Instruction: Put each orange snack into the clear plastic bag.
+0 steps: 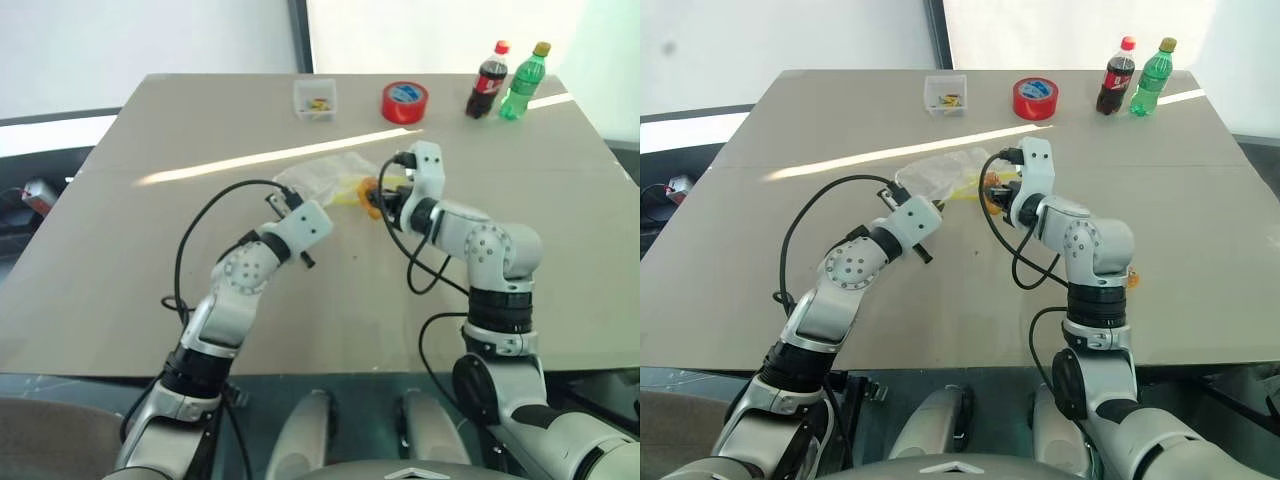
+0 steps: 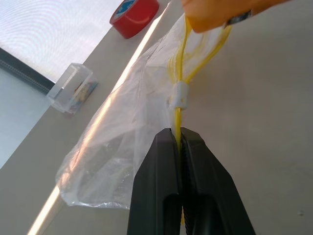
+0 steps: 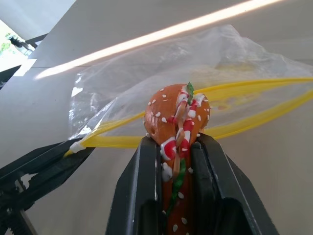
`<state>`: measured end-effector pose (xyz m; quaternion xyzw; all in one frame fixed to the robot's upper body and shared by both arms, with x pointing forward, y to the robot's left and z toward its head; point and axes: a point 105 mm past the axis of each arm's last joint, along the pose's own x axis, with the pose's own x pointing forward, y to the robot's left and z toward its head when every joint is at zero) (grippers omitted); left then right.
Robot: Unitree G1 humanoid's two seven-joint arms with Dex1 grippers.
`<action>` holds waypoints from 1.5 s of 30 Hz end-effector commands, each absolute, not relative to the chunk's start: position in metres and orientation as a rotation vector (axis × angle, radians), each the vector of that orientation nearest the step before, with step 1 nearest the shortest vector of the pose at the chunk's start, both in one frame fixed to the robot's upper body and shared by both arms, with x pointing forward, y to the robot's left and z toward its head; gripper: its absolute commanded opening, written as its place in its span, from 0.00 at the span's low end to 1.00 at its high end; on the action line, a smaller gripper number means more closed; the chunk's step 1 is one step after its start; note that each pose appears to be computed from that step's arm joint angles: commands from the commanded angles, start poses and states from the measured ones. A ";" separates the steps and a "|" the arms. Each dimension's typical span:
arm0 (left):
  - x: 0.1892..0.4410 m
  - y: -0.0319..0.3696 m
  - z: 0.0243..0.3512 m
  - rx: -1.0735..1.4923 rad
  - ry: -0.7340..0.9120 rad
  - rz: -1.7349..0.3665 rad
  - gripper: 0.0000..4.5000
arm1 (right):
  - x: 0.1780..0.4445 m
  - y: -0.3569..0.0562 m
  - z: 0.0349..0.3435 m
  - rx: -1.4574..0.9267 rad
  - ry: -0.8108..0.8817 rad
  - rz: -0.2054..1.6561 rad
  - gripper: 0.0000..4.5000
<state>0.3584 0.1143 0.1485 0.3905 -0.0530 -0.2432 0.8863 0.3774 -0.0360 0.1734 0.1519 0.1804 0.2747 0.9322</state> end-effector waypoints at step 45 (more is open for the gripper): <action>0.335 0.080 0.174 0.509 -0.259 -0.642 0.00 | 0.394 -0.031 0.205 0.530 0.273 0.523 0.14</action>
